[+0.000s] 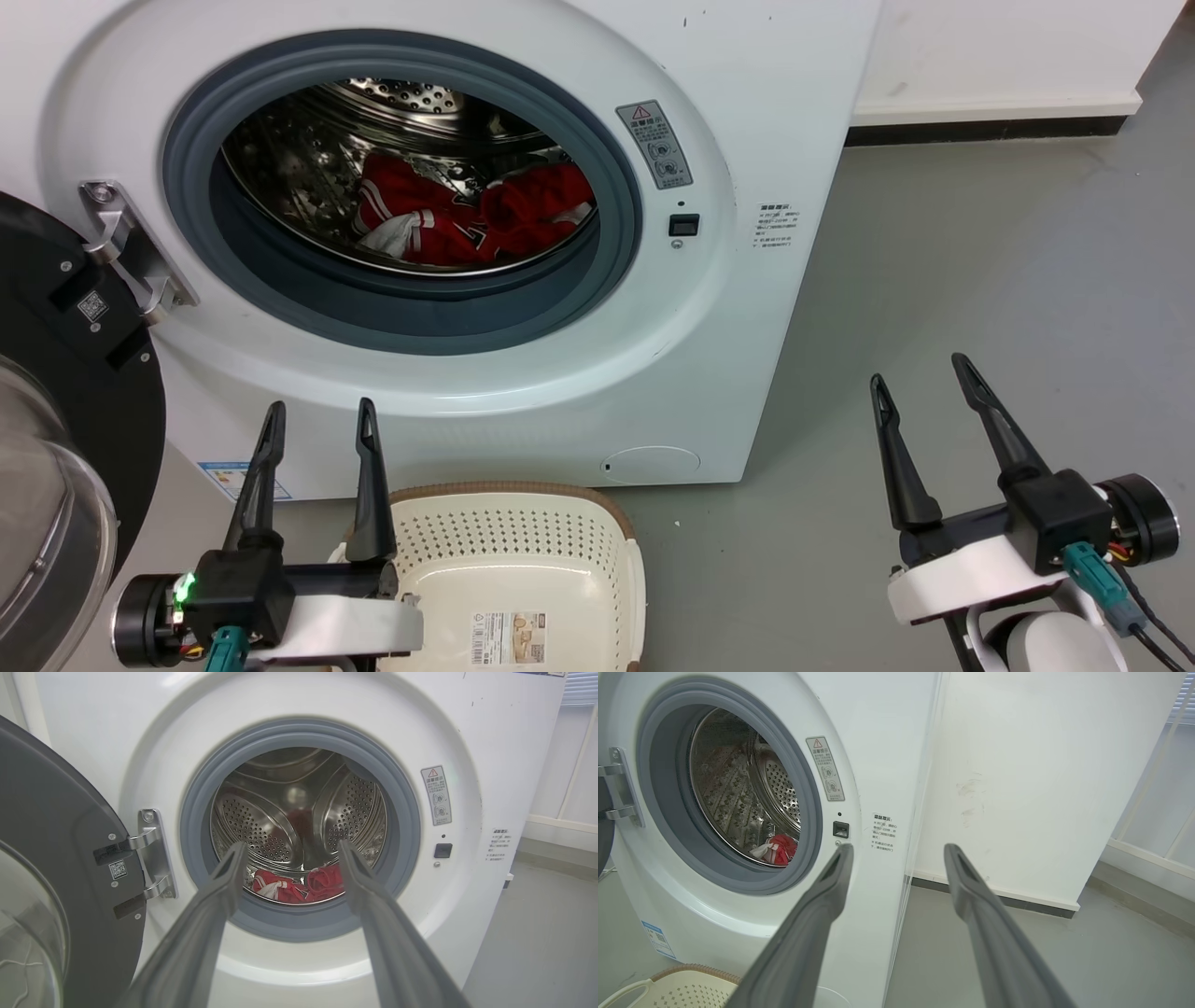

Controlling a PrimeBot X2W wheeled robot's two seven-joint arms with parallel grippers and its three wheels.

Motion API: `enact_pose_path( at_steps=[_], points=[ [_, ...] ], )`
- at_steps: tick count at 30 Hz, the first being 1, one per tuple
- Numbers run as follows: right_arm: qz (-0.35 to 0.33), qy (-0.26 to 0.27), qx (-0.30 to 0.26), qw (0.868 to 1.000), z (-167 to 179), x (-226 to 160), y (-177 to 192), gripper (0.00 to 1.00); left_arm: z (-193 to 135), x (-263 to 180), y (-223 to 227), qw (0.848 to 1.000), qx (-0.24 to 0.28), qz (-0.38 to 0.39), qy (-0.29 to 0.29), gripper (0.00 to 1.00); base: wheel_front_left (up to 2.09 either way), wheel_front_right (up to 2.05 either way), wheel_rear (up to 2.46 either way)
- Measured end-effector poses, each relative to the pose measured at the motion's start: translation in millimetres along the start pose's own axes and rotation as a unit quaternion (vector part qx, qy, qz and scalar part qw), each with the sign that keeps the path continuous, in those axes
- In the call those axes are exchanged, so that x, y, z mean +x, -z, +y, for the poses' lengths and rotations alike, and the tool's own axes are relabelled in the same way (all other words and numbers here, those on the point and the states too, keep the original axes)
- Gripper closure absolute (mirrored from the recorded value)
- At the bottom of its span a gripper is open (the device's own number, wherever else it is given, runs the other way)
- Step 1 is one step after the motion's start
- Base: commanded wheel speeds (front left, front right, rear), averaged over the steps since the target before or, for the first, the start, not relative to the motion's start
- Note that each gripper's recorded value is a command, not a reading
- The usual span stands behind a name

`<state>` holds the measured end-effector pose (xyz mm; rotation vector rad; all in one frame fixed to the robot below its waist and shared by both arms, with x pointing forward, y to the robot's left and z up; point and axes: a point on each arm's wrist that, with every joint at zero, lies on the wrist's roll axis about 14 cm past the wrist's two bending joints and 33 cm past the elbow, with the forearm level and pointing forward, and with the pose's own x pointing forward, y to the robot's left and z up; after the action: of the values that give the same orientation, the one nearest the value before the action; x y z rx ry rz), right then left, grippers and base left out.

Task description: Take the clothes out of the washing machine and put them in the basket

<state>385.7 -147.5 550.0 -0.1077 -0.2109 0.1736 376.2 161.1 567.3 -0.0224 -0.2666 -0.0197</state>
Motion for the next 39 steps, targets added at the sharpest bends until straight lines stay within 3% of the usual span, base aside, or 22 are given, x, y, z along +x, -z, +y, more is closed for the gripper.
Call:
enact_pose_path(
  at_steps=[10, 23, 28, 39],
  points=[
    [0.007, -0.002, 0.004, 1.0, 1.9, -1.6, 6.2, 0.0, -6.0, -7.3, 17.3, 0.999, 0.017, 0.024, 0.023, 0.0, 0.0, 0.0, 0.0],
    [0.01, 0.0, 0.009, 1.0, 0.8, -0.4, 8.5, 0.0, 1.1, -6.9, 23.0, 0.999, 0.012, 0.032, 0.012, 0.0, 0.0, 0.0, 0.0],
    [0.008, 0.006, 0.012, 1.0, -4.5, 7.4, 10.5, 0.0, 2.7, -2.6, 44.9, 0.998, 0.012, 0.062, 0.012, 0.0, 0.0, 0.0, 0.0],
    [0.021, 0.026, 0.026, 0.999, -23.9, 47.3, 41.5, 0.0, 0.5, 68.1, 96.5, 0.994, 0.029, 0.082, 0.062, 0.0, 0.0, 0.0, 0.0]
  ],
)
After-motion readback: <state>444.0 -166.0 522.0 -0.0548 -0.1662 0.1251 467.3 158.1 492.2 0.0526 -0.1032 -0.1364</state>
